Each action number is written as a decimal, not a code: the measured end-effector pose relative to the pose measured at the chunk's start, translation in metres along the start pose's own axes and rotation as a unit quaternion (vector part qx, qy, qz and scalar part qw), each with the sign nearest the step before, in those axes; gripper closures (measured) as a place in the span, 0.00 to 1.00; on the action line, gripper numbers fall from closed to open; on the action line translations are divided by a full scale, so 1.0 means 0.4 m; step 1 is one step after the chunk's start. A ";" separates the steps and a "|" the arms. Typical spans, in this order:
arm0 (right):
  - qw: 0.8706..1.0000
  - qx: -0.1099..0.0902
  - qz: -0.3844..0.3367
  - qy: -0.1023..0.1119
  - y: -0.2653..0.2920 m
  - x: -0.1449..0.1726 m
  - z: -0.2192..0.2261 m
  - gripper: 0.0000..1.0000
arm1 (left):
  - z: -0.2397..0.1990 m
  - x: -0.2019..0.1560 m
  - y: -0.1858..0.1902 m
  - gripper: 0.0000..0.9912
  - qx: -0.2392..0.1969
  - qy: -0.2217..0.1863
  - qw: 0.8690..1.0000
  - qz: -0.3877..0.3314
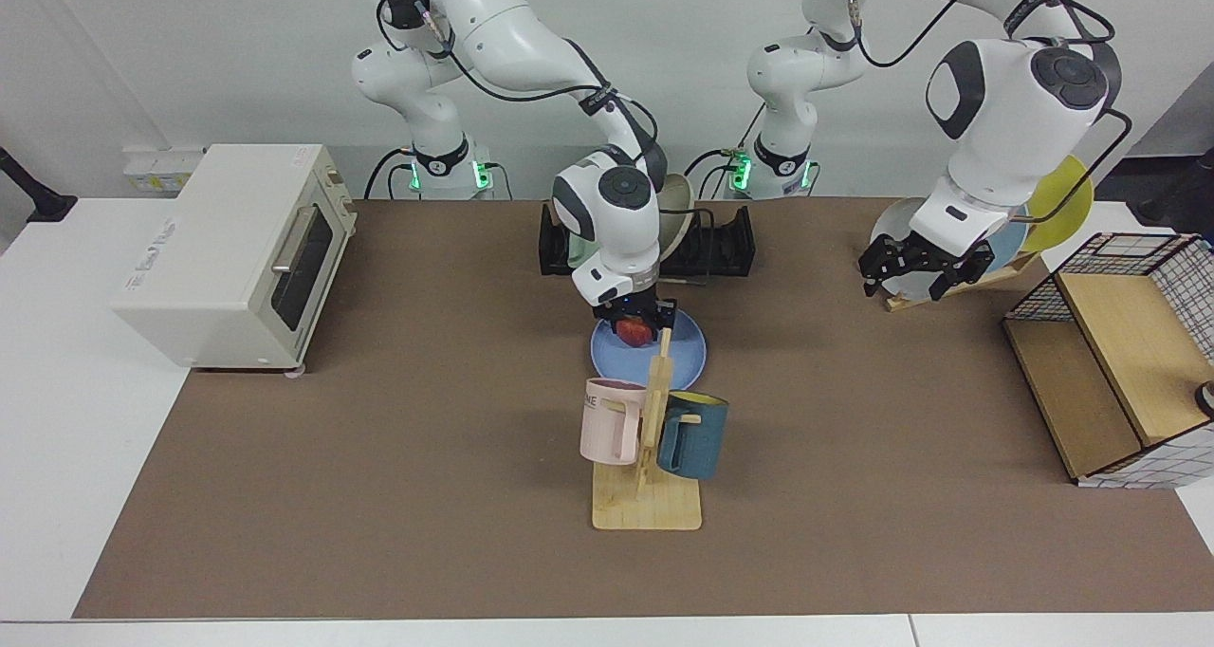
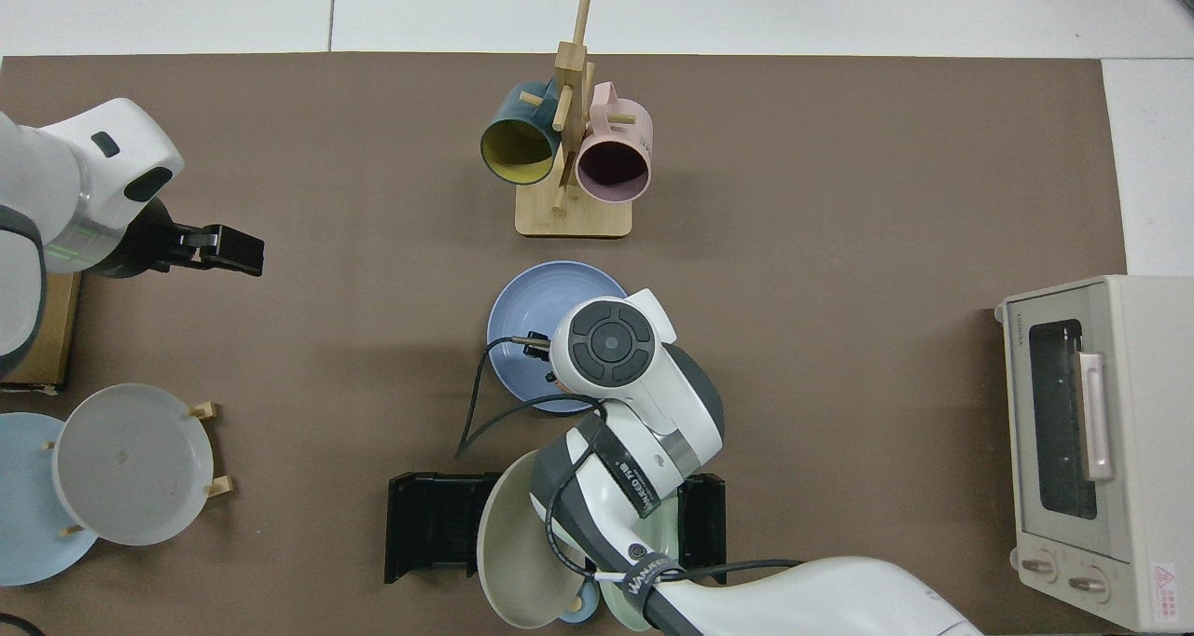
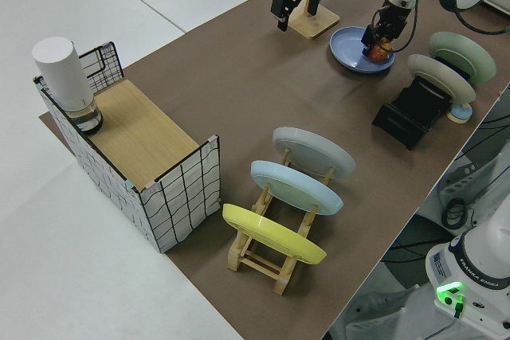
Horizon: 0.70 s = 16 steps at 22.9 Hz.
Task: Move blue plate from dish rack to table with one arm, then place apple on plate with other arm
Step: 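Lower the apple onto the blue plate and open the right gripper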
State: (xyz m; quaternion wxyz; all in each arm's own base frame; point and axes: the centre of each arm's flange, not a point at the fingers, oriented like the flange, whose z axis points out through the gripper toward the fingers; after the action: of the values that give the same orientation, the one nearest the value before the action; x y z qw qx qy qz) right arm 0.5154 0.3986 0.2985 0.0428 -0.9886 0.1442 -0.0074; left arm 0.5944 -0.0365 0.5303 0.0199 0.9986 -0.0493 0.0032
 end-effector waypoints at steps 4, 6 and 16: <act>1.000 -0.004 -0.006 0.004 -0.003 0.000 -0.003 0.07 | -0.005 -0.002 0.003 0.00 -0.001 0.001 1.000 -0.003; 1.000 -0.007 -0.007 0.007 -0.007 0.011 -0.021 0.00 | -0.005 -0.002 0.004 0.00 -0.001 0.001 1.000 -0.003; 0.999 0.010 0.014 0.034 0.047 0.172 -0.276 0.00 | -0.006 -0.002 0.009 0.00 -0.002 0.001 1.000 -0.003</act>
State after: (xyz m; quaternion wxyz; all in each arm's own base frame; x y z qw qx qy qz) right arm 0.5731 0.3518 0.4069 0.0474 -0.9852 0.1592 -0.0421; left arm 0.5933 -0.0398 0.5328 0.0218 0.9987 -0.0467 0.0039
